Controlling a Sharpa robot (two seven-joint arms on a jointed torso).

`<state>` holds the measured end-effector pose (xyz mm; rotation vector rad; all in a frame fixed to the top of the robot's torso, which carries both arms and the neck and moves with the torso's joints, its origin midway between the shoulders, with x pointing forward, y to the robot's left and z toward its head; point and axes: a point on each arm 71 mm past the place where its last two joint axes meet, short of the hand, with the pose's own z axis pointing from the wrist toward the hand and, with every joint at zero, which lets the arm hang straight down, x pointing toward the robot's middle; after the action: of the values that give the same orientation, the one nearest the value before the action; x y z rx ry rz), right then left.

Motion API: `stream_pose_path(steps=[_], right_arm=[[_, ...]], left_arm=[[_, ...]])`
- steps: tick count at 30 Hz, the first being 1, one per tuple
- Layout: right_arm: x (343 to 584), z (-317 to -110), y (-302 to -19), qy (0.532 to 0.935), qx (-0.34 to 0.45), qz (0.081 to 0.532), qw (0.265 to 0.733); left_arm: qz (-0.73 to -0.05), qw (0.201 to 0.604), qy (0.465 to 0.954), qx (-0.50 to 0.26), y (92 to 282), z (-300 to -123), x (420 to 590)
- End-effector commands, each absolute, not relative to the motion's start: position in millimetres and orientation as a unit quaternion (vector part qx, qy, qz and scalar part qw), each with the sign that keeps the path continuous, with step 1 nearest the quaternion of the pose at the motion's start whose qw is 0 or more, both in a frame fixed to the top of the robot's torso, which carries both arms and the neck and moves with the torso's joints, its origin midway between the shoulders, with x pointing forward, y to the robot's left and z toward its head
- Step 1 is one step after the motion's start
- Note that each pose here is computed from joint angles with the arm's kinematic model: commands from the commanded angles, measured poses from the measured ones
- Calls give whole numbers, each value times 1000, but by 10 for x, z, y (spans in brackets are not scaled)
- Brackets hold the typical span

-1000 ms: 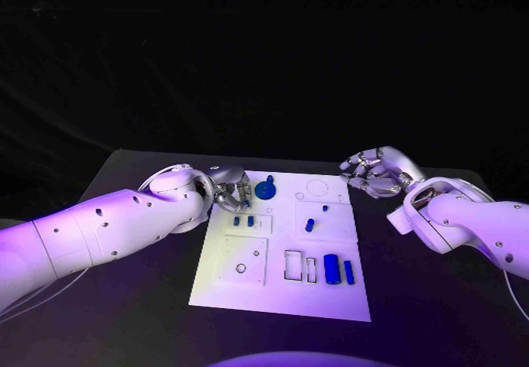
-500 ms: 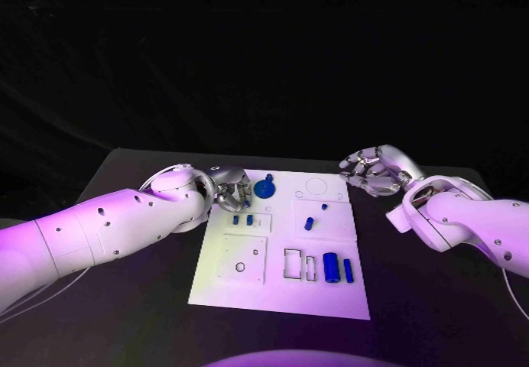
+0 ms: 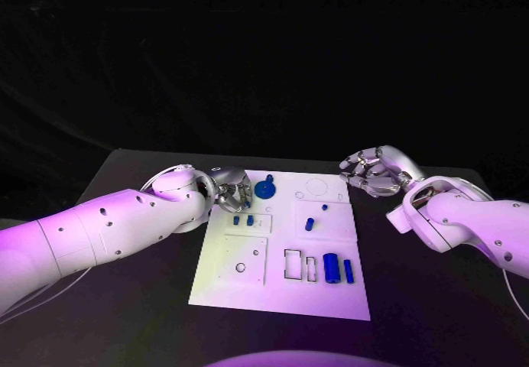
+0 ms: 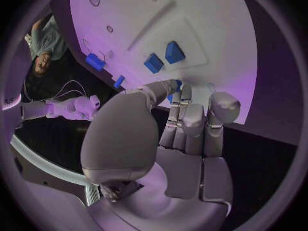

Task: Assemble the parts on the task board

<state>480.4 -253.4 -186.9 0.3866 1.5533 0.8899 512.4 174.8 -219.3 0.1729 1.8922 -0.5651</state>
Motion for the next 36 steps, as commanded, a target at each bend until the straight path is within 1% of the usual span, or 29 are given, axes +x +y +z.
stream_pose_path(steps=[1, 16, 36], right_arm=[[4797, -1865, -2516, 672, 161, 389, 609], [4795, -1865, -2522, 672, 161, 389, 609], [4798, -1871, -2527, 673, 162, 388, 609]], left_arm=[[-234, 535, 808, 76, 1741, -2233, 5120], [-230, 527, 814, 79, 1745, -2279, 5108], [-225, 536, 810, 70, 1800, -2275, 5116]])
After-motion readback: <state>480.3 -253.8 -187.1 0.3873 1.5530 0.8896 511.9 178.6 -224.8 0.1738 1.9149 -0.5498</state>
